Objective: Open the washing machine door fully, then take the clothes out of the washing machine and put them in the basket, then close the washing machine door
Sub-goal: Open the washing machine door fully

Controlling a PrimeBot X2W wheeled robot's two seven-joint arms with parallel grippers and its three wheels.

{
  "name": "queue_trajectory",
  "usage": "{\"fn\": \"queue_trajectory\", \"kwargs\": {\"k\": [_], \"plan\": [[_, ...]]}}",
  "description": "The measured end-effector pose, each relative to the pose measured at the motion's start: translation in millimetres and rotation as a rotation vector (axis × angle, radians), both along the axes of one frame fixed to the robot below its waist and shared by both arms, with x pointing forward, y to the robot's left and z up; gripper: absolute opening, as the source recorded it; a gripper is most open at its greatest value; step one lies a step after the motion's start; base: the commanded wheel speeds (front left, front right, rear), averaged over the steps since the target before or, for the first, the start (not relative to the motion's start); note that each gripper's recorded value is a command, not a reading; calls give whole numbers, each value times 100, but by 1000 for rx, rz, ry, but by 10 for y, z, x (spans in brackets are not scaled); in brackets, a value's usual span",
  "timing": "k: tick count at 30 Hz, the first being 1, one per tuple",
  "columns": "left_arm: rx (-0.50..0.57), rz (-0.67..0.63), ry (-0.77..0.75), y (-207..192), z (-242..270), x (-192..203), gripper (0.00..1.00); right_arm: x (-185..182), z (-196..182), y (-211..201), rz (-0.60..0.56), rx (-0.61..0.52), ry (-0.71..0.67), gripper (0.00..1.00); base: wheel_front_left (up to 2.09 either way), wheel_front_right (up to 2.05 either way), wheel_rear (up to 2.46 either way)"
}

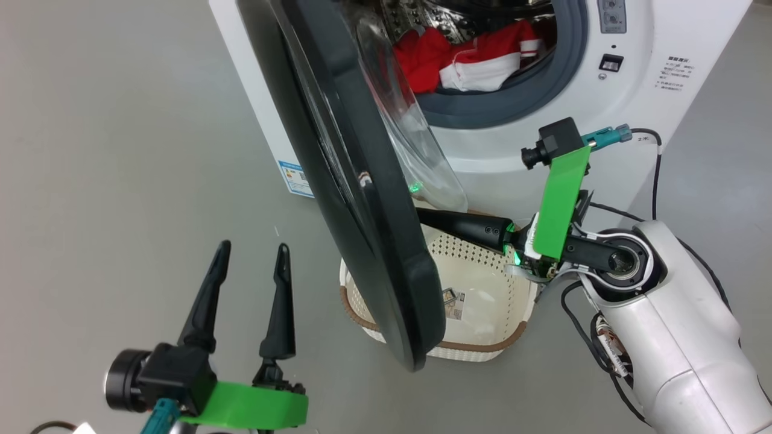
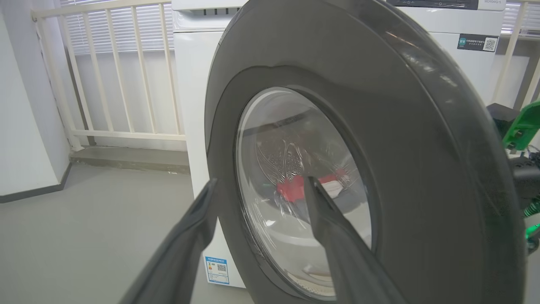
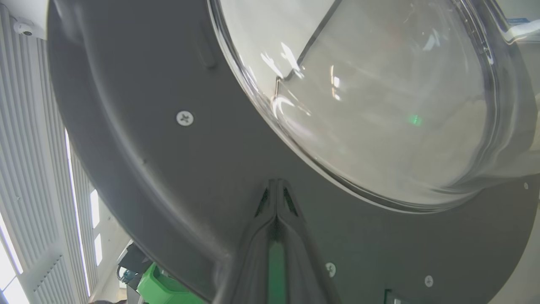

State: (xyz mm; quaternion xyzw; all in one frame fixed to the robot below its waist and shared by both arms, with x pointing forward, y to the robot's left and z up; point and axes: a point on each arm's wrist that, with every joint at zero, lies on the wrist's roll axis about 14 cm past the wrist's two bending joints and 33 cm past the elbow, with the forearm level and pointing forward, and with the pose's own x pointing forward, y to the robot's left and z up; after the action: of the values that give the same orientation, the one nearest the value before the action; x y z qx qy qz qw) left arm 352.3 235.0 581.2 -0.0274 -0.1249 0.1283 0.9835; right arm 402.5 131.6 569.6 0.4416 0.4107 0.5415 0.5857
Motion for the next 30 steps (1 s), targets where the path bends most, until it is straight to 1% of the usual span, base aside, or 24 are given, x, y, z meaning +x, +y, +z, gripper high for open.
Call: {"fn": "queue_trajectory", "kwargs": {"k": [6, 13, 18, 30], "plan": [[-10, 20, 0, 46, -7, -85, 100, -120, 60, 82, 38, 7, -17, 0, 0, 0, 0], [-8, 42, -9, 105, 33, -147, 100, -339, 8, 192, 100, 0, -13, 0, 0, 0, 0], [-17, 61, -7, 150, 20, -221, 100, -416, 31, 247, 121, 16, -4, 0, 0, 0, 0], [-15, 98, -12, 259, 44, -347, 100, -617, -25, 369, 175, 10, 11, 0, 0, 0, 0]]}}
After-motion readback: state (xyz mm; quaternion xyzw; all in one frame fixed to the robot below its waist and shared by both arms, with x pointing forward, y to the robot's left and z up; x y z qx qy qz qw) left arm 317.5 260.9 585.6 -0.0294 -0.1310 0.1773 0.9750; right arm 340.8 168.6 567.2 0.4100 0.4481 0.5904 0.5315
